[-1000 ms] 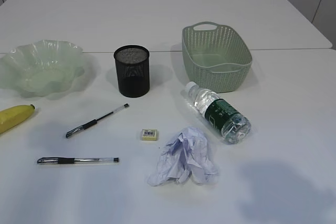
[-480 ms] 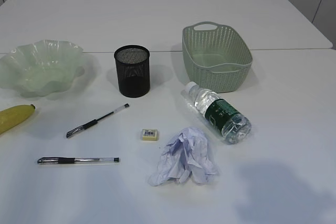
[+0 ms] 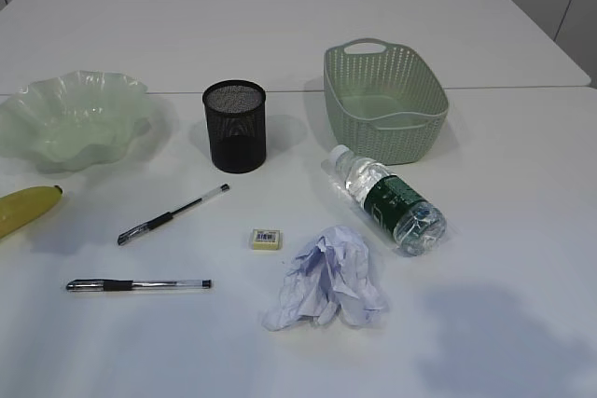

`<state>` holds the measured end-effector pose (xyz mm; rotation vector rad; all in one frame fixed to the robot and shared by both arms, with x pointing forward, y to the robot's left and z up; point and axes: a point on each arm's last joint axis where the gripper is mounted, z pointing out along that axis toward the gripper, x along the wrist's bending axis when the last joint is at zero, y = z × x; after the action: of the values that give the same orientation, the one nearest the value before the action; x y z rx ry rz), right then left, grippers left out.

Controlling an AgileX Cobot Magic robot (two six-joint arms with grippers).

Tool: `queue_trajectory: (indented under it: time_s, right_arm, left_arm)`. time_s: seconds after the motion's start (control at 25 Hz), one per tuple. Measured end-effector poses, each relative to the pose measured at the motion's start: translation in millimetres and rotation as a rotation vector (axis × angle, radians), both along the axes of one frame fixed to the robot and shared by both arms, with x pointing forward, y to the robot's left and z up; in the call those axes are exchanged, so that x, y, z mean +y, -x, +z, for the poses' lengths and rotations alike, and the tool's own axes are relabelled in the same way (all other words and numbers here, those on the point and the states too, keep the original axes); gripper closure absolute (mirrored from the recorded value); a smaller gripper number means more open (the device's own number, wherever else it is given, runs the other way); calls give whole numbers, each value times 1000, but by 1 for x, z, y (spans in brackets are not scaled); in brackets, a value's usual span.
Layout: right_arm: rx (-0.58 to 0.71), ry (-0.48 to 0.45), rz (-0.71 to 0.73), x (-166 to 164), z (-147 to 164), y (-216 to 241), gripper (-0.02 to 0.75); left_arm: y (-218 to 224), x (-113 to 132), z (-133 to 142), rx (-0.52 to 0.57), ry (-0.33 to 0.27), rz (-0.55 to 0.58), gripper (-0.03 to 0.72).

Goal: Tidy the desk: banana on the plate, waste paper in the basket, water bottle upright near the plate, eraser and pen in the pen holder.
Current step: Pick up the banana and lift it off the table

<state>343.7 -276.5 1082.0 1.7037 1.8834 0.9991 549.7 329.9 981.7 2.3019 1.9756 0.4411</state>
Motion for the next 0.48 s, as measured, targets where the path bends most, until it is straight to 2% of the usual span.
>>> queue_trajectory:
  time_s: [0.48]
  right_arm:
    - [59,-1,0,0,-6,-11,277]
  left_arm:
    - [-20,-1,-44,35,16,-36,119]
